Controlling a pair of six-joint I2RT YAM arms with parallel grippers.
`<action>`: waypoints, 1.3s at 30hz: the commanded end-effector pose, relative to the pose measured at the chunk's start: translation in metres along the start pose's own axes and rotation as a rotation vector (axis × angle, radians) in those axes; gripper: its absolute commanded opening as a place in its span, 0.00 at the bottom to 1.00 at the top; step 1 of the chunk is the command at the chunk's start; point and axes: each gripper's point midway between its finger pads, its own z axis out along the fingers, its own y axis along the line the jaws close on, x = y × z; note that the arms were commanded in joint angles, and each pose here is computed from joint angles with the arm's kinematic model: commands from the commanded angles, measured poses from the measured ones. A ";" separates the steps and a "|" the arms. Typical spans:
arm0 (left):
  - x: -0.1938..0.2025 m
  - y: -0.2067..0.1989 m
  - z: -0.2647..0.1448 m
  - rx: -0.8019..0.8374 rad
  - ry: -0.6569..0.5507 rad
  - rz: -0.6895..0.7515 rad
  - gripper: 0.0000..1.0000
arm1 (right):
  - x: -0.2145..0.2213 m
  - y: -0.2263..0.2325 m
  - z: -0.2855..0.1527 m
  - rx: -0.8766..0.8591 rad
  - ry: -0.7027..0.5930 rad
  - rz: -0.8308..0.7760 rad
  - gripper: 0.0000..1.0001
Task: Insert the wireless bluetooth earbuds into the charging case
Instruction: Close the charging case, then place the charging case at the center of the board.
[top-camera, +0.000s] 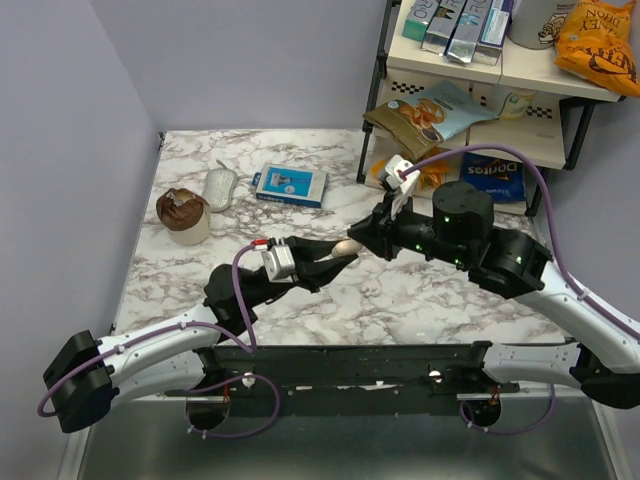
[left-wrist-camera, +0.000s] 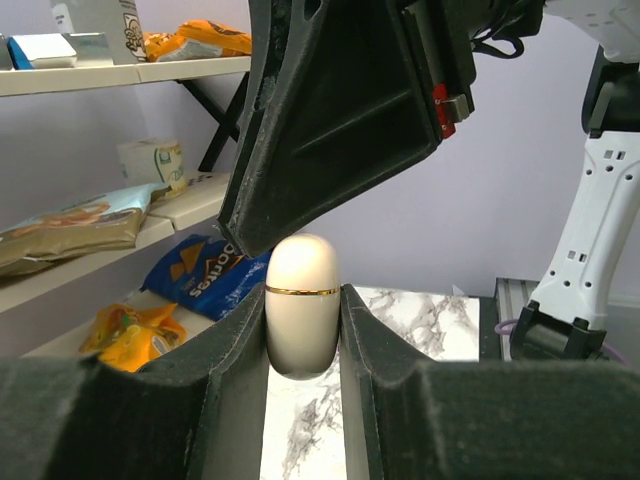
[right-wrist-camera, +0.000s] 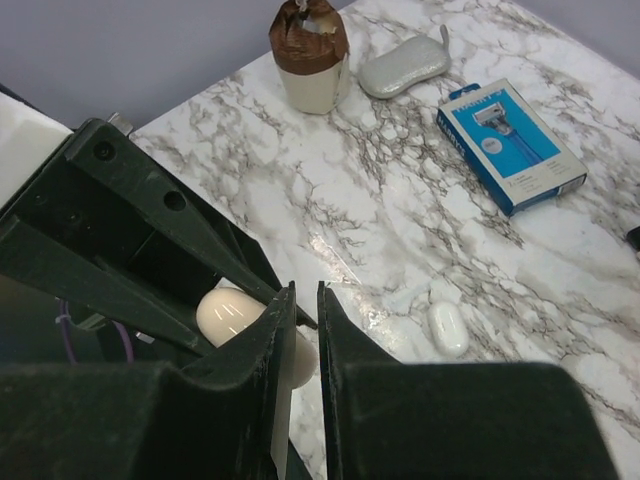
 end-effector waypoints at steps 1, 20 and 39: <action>-0.028 0.009 0.007 -0.045 -0.091 0.040 0.00 | 0.018 0.008 -0.007 -0.043 0.052 0.016 0.23; 0.150 0.111 -0.056 -0.681 0.419 -0.644 0.00 | 0.081 -0.085 -0.016 0.485 -0.034 0.233 0.53; 0.292 0.181 -0.134 -1.004 0.780 -0.881 0.00 | 0.117 -0.083 -0.016 0.453 0.025 0.194 0.55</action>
